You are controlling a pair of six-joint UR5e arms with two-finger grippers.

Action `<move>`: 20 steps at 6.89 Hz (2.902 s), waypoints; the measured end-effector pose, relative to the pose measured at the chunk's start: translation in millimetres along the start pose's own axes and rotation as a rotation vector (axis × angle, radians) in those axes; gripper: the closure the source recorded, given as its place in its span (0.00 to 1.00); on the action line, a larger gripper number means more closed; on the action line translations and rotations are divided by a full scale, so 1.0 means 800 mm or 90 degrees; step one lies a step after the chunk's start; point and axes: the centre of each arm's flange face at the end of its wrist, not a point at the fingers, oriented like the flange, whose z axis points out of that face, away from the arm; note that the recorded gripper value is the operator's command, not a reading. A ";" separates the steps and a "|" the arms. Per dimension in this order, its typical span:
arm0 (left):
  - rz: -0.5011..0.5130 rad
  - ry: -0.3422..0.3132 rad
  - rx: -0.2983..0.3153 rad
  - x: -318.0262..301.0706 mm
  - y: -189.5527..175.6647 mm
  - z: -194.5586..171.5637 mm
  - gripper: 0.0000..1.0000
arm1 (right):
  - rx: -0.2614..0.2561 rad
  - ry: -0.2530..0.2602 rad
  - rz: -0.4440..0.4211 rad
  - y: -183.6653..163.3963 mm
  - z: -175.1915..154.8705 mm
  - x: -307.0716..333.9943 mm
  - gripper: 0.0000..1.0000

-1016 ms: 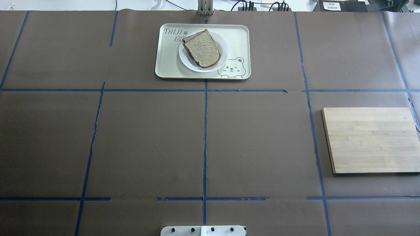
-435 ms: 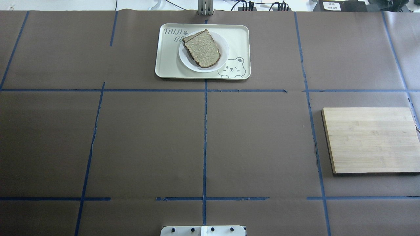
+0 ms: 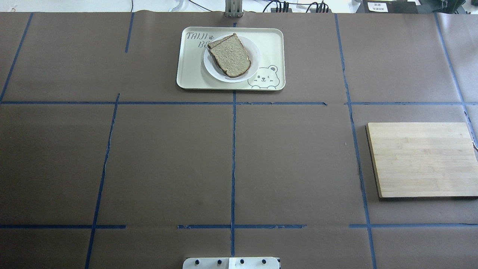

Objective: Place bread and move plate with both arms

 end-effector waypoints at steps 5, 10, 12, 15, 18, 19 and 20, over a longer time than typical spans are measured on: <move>0.001 0.001 -0.002 0.000 0.006 0.002 0.00 | -0.008 -0.001 0.014 0.007 0.009 0.008 0.00; -0.005 -0.004 -0.008 -0.003 0.022 0.006 0.00 | 0.014 0.003 -0.005 0.000 -0.014 -0.003 0.00; -0.007 0.000 -0.012 -0.005 0.027 0.009 0.00 | 0.017 0.002 -0.015 0.002 -0.018 0.000 0.00; -0.005 0.002 -0.010 -0.003 0.029 0.007 0.00 | 0.017 -0.001 -0.019 0.004 -0.018 0.001 0.00; -0.005 0.001 -0.009 -0.003 0.029 0.007 0.00 | 0.018 -0.002 -0.026 0.005 -0.019 0.002 0.00; -0.005 0.000 -0.009 -0.003 0.029 0.007 0.00 | 0.018 -0.001 -0.025 0.005 -0.019 0.003 0.00; -0.005 -0.001 -0.010 -0.003 0.029 0.007 0.00 | 0.018 0.000 -0.025 0.005 -0.019 0.004 0.00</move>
